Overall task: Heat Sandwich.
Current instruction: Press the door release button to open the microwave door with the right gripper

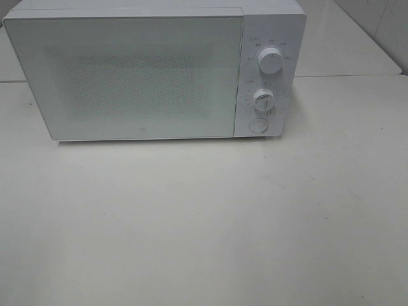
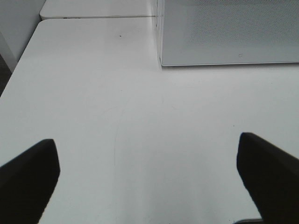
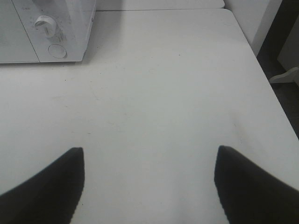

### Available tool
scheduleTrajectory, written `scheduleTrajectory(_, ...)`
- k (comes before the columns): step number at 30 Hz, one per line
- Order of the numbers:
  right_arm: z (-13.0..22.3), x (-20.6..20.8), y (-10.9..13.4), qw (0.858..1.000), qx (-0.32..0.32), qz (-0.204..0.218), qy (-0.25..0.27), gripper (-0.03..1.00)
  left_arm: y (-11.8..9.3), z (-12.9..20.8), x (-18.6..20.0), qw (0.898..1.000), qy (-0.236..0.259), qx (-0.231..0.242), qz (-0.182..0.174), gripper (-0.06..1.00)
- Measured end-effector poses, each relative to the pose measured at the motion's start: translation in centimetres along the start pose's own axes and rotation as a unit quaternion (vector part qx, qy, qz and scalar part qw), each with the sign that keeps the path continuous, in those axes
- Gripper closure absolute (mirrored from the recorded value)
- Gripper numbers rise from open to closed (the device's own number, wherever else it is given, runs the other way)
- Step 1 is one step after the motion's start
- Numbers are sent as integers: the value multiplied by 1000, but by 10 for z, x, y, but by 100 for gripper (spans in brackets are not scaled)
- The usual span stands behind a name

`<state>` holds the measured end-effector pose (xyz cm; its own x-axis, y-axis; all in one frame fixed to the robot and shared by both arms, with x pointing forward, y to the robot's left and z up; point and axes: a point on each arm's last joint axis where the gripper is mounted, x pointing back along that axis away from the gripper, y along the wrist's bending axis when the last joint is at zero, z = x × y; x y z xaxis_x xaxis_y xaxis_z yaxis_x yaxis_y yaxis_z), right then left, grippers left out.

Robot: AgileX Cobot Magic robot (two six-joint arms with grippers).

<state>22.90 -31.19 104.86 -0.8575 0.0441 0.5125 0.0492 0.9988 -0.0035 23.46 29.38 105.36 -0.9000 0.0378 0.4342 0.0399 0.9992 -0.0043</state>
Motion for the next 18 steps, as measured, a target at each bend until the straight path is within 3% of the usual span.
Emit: scheduleTrajectory(18, 0, 0, 0, 1000, -1, 3, 0, 22, 0, 0, 0, 1000, 0, 2, 0, -3)
